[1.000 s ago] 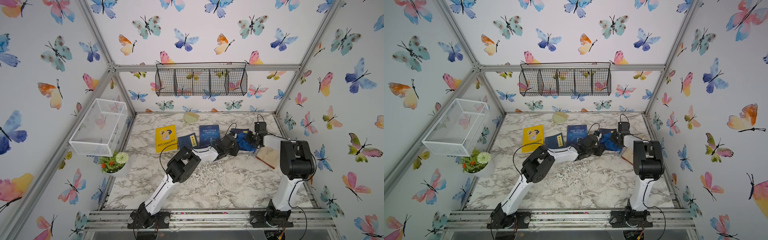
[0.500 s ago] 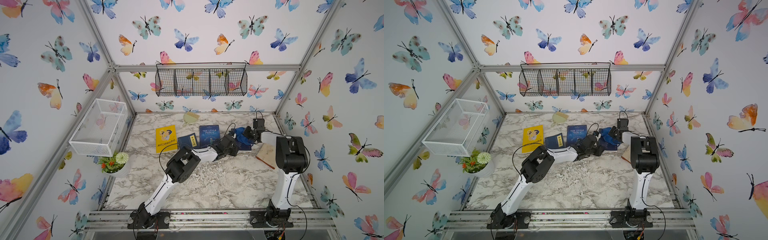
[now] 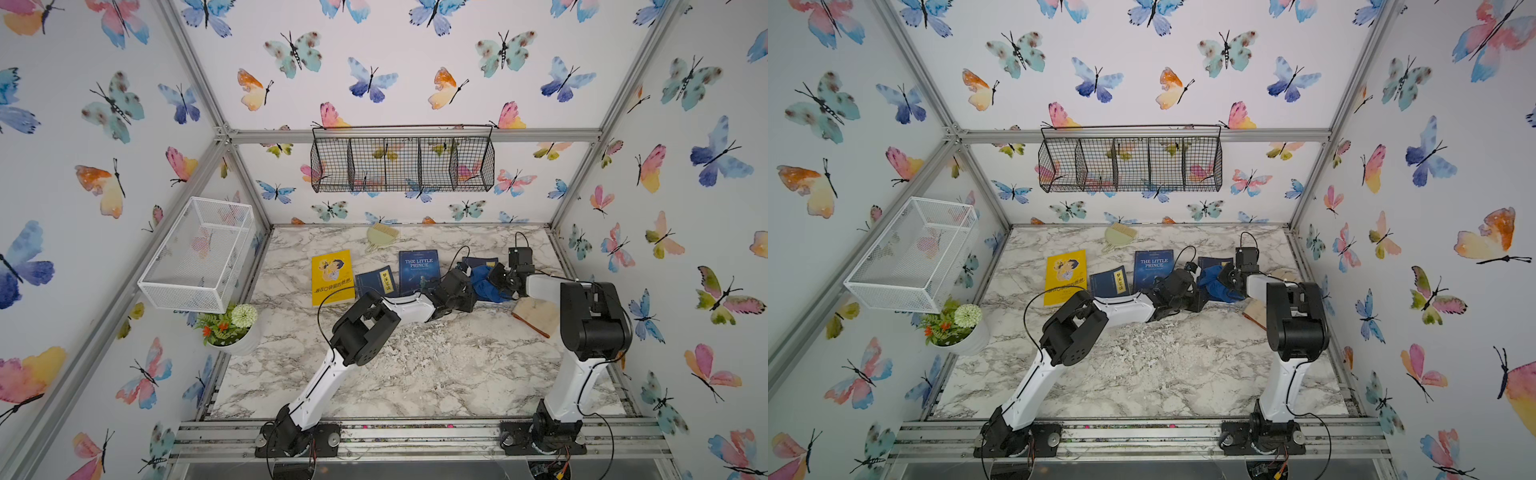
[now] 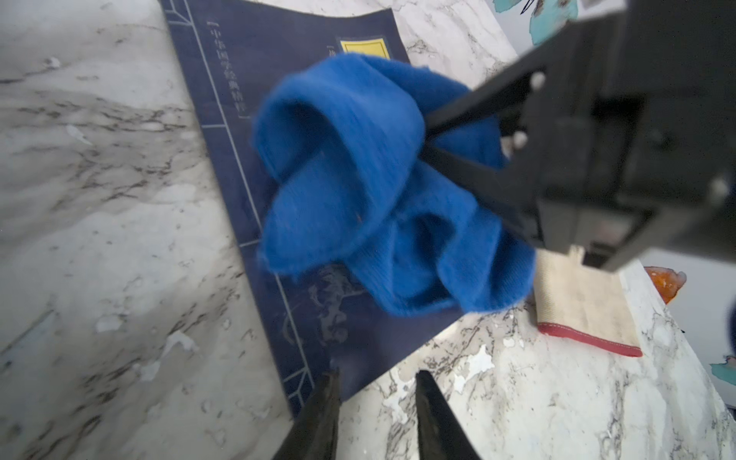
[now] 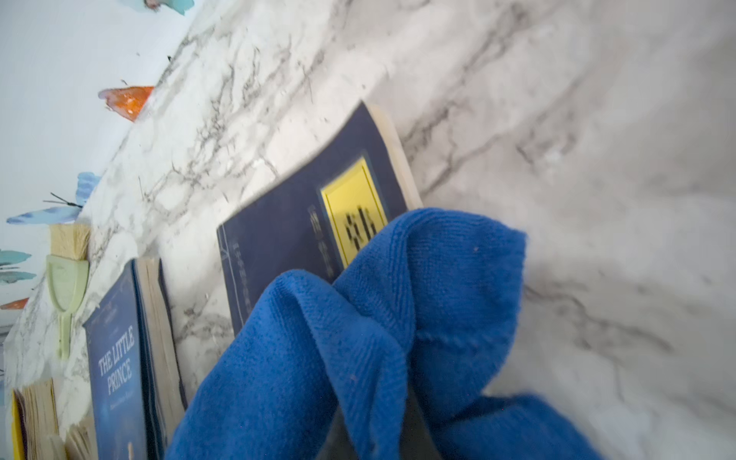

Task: Wipe the cover of the book
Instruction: Wipe the dirt from the cover of the book.

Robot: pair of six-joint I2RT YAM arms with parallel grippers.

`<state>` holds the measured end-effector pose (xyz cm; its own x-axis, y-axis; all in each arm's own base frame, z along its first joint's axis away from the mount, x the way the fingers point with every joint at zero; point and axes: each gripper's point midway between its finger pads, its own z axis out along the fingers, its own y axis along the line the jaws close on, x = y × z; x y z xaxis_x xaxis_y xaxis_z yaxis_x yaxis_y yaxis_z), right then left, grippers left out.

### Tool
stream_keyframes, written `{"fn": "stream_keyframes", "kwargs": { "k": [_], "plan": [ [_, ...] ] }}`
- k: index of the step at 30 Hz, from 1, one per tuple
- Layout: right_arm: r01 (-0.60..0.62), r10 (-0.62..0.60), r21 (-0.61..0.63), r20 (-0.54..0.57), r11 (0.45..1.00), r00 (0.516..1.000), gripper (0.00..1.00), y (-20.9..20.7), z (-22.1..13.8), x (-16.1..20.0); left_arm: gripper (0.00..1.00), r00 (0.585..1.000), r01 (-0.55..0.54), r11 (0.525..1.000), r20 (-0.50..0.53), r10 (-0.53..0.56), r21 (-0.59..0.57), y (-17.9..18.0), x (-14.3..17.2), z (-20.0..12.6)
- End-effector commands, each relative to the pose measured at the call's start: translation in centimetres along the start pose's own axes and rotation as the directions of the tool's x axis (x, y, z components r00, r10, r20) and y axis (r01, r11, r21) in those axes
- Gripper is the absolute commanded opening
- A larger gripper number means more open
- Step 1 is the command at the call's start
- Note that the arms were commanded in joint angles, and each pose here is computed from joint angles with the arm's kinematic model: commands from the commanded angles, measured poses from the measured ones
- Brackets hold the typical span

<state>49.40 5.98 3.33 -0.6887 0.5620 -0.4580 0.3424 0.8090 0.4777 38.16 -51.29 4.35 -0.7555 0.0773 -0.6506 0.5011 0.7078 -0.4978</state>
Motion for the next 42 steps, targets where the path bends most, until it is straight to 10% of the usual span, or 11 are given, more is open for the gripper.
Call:
{"fn": "stream_keyframes", "kwargs": {
  "k": [1, 21, 42],
  "plan": [
    [-0.029, 0.048, 0.131, -0.142, 0.991, 0.989, 0.04, -3.3, 3.8, 3.4, 0.34, 0.972, 0.036, 0.993, -0.229, -0.062, -0.116, 4.0, 7.6, 0.0],
    [0.06, -0.039, 0.119, -0.17, 0.991, 0.985, 0.04, -4.4, -1.6, 8.1, 0.34, 0.977, 0.03, 0.993, -0.206, -0.053, -0.114, 3.6, 6.7, -0.9],
    [0.044, -0.019, 0.132, -0.188, 0.99, 0.982, 0.04, -2.1, 2.7, 4.9, 0.37, 0.994, -0.018, 0.992, -0.108, 0.004, -0.123, 2.1, 1.4, -2.1]
  ]
}}
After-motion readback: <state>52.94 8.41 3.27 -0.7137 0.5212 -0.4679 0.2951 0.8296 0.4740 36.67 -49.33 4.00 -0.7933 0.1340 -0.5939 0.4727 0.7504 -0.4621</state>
